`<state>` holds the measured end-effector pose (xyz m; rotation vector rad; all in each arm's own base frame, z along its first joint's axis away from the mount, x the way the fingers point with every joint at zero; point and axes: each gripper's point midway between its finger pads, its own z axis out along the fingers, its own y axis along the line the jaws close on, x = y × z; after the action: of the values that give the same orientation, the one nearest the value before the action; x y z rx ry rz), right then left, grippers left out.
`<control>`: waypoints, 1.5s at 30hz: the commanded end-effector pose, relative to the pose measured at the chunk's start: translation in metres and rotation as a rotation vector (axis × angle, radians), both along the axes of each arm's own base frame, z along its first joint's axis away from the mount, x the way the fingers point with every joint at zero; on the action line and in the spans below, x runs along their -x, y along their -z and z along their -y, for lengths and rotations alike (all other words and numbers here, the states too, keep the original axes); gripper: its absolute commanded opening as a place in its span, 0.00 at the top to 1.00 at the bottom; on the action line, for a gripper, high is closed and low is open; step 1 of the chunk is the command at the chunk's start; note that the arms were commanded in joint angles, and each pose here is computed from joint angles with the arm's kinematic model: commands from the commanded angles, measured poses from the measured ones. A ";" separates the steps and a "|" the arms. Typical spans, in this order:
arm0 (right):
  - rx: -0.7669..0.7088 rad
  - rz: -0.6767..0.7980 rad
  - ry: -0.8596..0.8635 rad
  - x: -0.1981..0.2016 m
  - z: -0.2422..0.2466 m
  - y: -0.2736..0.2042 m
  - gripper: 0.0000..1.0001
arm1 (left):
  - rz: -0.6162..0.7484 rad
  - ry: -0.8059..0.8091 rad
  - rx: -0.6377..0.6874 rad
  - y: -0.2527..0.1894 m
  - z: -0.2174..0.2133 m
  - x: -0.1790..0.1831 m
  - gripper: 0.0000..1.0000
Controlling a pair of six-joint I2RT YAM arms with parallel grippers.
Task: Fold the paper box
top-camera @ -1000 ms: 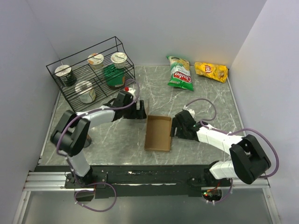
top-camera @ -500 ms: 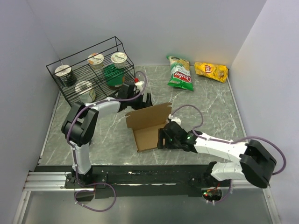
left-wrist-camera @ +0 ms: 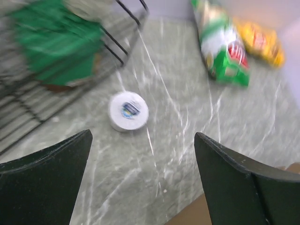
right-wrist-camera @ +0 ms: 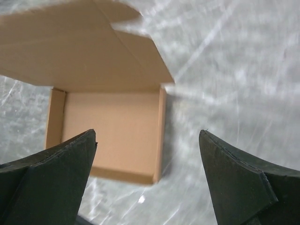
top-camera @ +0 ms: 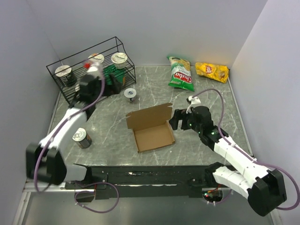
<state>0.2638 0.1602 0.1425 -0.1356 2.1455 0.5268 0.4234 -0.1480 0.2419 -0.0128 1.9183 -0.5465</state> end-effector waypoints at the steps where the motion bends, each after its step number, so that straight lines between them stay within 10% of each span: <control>1: 0.019 0.213 -0.175 -0.033 -0.006 -0.026 0.05 | 0.058 -0.101 0.090 0.002 -0.034 0.033 0.03; 16: -0.037 0.379 -0.324 -0.065 -0.012 -0.024 0.08 | 0.189 0.389 0.245 0.045 0.031 0.167 0.01; 45: -0.059 0.356 -0.390 -0.077 -0.027 -0.009 0.39 | 0.089 0.382 0.032 0.087 0.069 0.140 0.53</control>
<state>0.3276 0.1833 0.1230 -0.5518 1.8694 0.7467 0.2713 -0.2226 0.1415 0.3876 1.8740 -0.8930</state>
